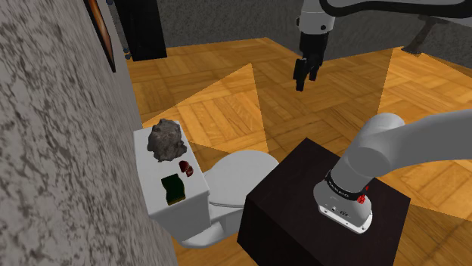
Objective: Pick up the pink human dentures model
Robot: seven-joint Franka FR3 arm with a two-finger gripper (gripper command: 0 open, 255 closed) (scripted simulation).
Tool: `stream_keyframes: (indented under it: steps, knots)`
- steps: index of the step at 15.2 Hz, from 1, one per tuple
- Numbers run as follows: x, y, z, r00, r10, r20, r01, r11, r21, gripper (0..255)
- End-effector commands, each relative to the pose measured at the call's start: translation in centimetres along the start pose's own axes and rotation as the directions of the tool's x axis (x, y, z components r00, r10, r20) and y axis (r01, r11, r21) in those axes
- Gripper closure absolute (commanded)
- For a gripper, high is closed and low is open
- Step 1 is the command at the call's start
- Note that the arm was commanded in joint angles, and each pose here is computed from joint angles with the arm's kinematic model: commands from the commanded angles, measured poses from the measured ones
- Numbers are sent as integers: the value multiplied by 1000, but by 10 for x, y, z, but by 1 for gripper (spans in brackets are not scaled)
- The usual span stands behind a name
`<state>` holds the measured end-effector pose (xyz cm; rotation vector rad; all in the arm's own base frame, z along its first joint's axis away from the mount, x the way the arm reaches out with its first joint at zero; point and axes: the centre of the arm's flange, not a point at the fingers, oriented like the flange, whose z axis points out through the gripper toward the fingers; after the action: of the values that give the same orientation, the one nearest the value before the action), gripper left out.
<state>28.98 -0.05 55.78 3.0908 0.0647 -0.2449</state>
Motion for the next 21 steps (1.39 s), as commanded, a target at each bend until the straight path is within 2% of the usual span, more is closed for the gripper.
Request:
stream_keyframes:
  steps: [1,21]
  knots:
    - [0,0,0,1000,0,0,0,1000,0,0]
    - [141,-173,136,997,68,-44,-69,998,-6,0]
